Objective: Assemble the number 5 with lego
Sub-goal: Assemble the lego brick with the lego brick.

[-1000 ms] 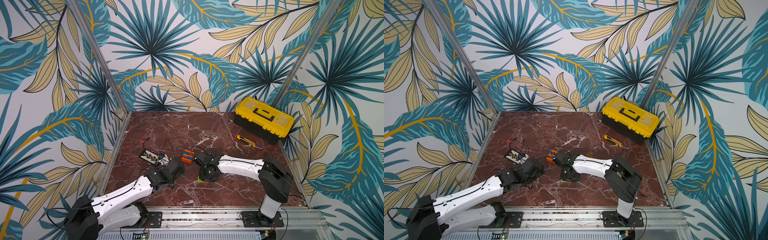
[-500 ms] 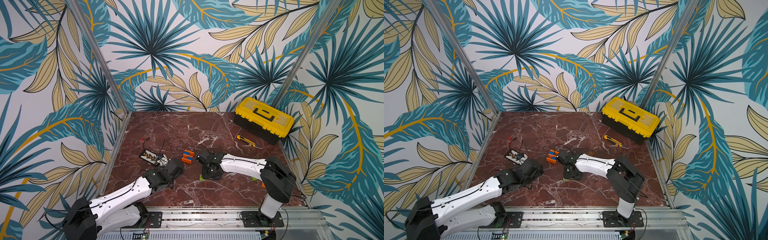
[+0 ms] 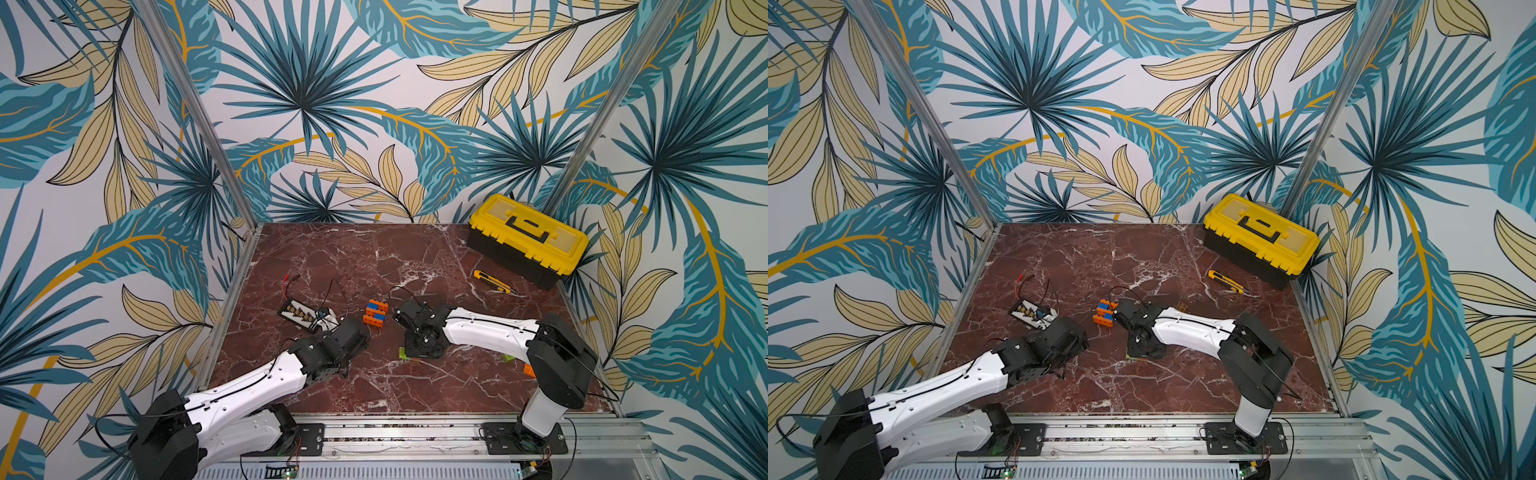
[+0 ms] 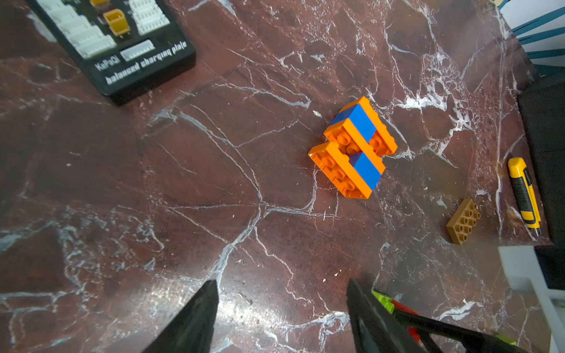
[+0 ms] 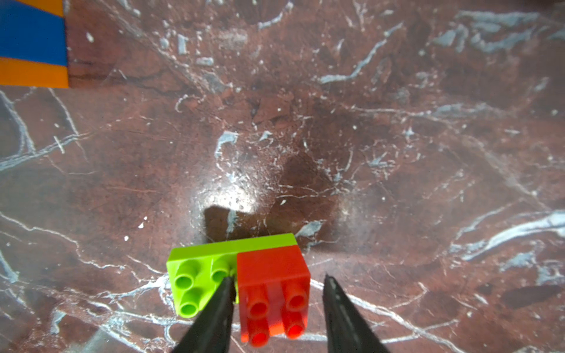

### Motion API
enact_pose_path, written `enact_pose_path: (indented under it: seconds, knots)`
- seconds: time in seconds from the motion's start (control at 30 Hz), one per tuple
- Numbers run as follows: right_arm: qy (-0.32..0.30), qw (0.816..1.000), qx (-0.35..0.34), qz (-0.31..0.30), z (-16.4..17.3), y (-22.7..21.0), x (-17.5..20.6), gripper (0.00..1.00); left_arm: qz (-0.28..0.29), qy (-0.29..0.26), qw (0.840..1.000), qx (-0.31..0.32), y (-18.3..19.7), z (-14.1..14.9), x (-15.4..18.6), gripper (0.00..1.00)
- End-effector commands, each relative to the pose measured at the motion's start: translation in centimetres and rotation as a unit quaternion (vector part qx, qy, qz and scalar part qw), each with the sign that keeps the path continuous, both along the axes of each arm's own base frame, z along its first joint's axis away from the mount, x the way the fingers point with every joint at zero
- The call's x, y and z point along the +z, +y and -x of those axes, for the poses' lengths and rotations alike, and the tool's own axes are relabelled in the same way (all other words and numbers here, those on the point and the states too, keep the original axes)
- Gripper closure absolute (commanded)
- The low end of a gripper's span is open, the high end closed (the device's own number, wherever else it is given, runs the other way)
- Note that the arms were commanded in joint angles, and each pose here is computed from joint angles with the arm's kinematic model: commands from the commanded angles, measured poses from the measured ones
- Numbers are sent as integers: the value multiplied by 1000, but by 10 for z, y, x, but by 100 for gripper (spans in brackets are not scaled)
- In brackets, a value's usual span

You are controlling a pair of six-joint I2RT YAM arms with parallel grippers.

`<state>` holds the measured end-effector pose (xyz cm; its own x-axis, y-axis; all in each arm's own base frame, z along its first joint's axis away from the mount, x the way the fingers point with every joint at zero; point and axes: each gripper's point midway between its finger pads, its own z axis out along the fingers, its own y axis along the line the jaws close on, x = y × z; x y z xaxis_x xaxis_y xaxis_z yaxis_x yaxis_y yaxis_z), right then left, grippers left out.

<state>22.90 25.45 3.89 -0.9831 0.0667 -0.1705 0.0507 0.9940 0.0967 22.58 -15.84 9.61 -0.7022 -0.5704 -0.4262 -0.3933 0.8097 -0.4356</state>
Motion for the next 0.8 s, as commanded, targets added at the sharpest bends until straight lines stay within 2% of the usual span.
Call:
enact_pose_path:
  seconds: [0.0, 0.07, 0.23, 0.5, 0.77]
  knots:
    - [13, 1000, 10, 11, 4, -2, -5, 65, 1, -2, 1000, -5, -3, -3, 0, 30]
    - [19, 1000, 16, 10, 5, 0, -6, 58, 3, -2, 1000, -9, -5, -3, 0, 31]
    - [17, 1000, 19, 2, 5, 2, -3, 57, 13, -3, 999, -29, -15, -5, -1, 32]
    - [25, 999, 12, 19, 8, -5, -10, 65, 12, 2, 999, -31, -16, -5, -3, 33]
    - [82, 994, 12, 72, 26, -21, -49, 73, 10, 5, 1000, -29, -15, -4, -4, 33]
